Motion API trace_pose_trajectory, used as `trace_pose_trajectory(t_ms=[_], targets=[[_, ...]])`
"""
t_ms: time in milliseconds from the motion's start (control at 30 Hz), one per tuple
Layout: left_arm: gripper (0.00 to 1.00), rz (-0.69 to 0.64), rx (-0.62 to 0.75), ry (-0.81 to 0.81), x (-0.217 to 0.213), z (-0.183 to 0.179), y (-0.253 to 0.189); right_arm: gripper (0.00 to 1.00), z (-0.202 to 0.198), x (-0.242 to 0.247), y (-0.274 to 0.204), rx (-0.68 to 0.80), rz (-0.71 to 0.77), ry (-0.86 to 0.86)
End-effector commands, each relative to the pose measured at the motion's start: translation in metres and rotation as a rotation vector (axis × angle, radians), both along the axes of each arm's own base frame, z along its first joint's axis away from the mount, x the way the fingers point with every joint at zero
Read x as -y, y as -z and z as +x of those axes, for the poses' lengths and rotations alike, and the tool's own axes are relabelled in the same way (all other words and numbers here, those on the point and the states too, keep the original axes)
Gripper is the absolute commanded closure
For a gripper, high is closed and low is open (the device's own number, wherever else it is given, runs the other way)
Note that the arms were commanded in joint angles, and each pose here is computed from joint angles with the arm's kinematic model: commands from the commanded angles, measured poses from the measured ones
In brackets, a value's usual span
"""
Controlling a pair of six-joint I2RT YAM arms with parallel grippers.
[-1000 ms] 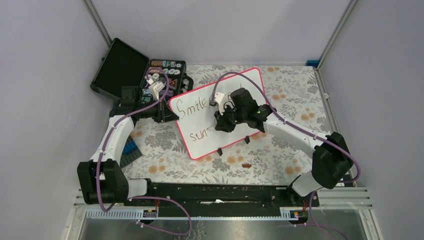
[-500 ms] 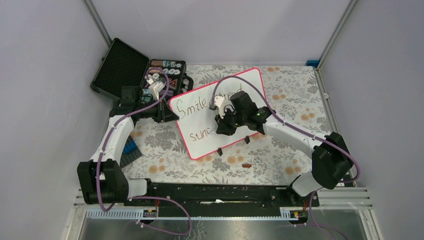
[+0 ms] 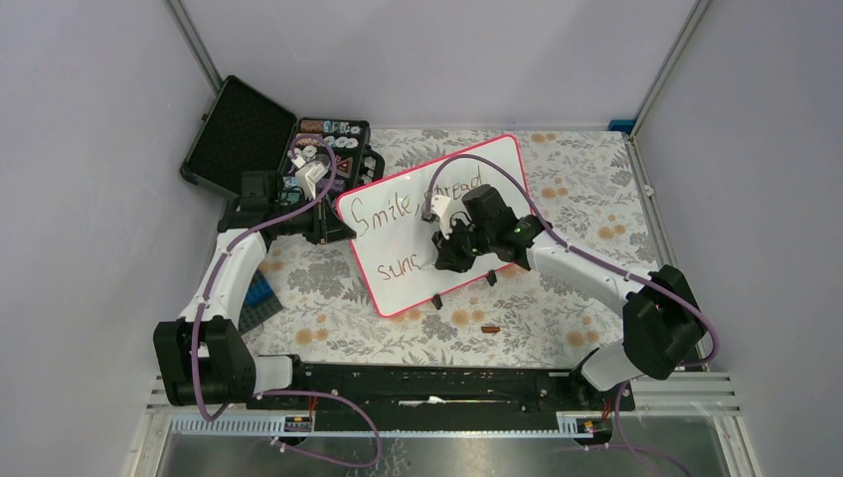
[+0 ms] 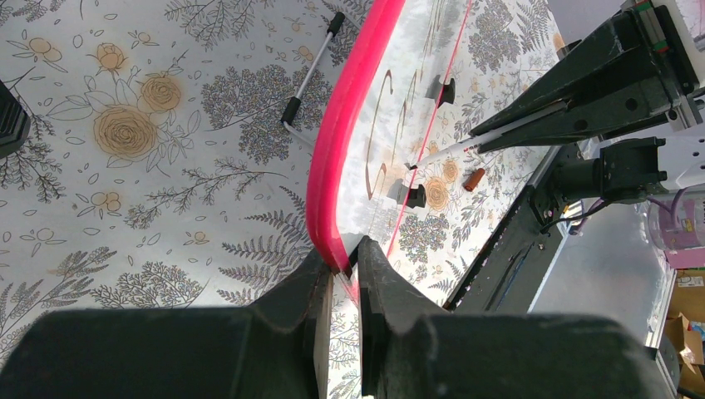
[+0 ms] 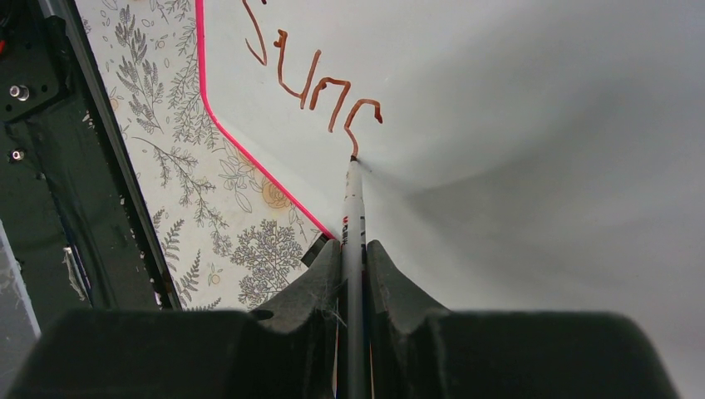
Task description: Write a sentence on the whiteboard
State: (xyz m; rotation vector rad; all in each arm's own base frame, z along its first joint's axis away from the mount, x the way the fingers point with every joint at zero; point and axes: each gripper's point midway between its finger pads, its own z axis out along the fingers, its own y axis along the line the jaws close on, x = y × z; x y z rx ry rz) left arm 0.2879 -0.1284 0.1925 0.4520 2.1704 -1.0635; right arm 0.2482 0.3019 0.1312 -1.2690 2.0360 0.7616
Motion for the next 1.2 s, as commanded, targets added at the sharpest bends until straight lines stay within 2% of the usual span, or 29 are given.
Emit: trace_pose_trajectory(t_ms=[0, 300, 567, 800, 1167], targets=[[1.00, 0.050, 0.091, 0.010, -0.002, 0.011, -0.005, 1.00, 0.002, -0.002, -0.005, 0.023, 0.010, -0.007], [1.00, 0.050, 0.093, 0.011, -0.001, 0.010, -0.006, 1.00, -0.003, -0.021, -0.015, 0.019, 0.036, -0.048], [1.00, 0.050, 0.095, 0.010, -0.002, 0.009, -0.006, 1.00, -0.014, -0.024, -0.046, 0.022, 0.111, -0.093], [1.00, 0.047, 0.095, 0.012, -0.001, 0.010, -0.007, 1.00, 0.003, -0.008, -0.057, 0.055, 0.121, -0.046], [1.00, 0.050, 0.097, 0.009, -0.001, 0.009, -0.007, 1.00, 0.021, -0.008, -0.059, 0.101, 0.094, -0.008]])
